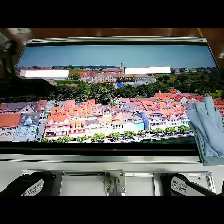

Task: Fold the shirts.

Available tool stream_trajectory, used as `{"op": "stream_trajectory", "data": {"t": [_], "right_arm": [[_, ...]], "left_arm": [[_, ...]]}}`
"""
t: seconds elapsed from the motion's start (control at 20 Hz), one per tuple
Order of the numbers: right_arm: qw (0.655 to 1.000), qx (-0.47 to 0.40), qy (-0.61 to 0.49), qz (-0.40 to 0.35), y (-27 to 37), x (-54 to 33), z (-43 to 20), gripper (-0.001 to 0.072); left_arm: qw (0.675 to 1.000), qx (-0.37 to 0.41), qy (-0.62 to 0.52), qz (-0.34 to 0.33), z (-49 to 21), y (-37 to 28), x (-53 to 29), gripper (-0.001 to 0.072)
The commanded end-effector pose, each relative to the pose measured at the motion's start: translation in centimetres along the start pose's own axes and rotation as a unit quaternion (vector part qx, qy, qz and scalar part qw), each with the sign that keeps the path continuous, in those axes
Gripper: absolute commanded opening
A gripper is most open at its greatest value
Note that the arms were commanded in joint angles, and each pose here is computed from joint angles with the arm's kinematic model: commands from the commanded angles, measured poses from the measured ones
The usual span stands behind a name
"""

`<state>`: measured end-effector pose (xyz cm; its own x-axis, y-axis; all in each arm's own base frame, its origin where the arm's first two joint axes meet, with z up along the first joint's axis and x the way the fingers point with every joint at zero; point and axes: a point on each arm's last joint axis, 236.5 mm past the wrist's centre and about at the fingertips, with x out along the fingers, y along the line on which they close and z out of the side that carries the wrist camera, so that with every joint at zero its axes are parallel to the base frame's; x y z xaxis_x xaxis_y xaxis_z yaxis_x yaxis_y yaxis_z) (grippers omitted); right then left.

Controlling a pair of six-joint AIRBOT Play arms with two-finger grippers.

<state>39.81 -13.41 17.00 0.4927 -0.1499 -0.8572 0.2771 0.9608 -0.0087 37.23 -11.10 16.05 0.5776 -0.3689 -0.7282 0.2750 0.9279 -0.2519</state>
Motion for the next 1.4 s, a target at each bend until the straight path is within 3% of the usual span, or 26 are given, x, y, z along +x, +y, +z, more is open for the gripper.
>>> {"op": "stream_trajectory", "data": {"t": [0.0, 0.05, 0.1, 0.55, 1.35], "right_arm": [[0.985, -0.084, 0.06, 0.136, 12.4, -1.0, -3.6, 0.0644], [0.98, -0.104, 0.082, 0.147, 14.3, -0.5, -5.0, 0.0644], [0.977, -0.112, 0.098, 0.153, 15.6, 0.0, -6.0, 0.0644], [0.955, -0.169, 0.149, 0.192, 21.7, 0.4, -10.9, 0.0644], [0.955, -0.168, 0.15, 0.194, 21.7, 0.4, -10.9, 0.0644]], "left_arm": [[0.977, 0.059, 0.141, 0.151, -4.2, 3.4, 1.3, 0.0179], [0.975, 0.068, 0.151, 0.148, -4.3, 2.8, 2.0, 0.0463], [0.975, 0.068, 0.158, 0.142, -4.3, 2.2, 2.7, 0.0638], [0.963, 0.065, 0.224, 0.135, -6.9, 2.1, 5.2, 0.0654], [0.963, 0.065, 0.224, 0.135, -6.9, 2.1, 5.3, 0.0654]]}}
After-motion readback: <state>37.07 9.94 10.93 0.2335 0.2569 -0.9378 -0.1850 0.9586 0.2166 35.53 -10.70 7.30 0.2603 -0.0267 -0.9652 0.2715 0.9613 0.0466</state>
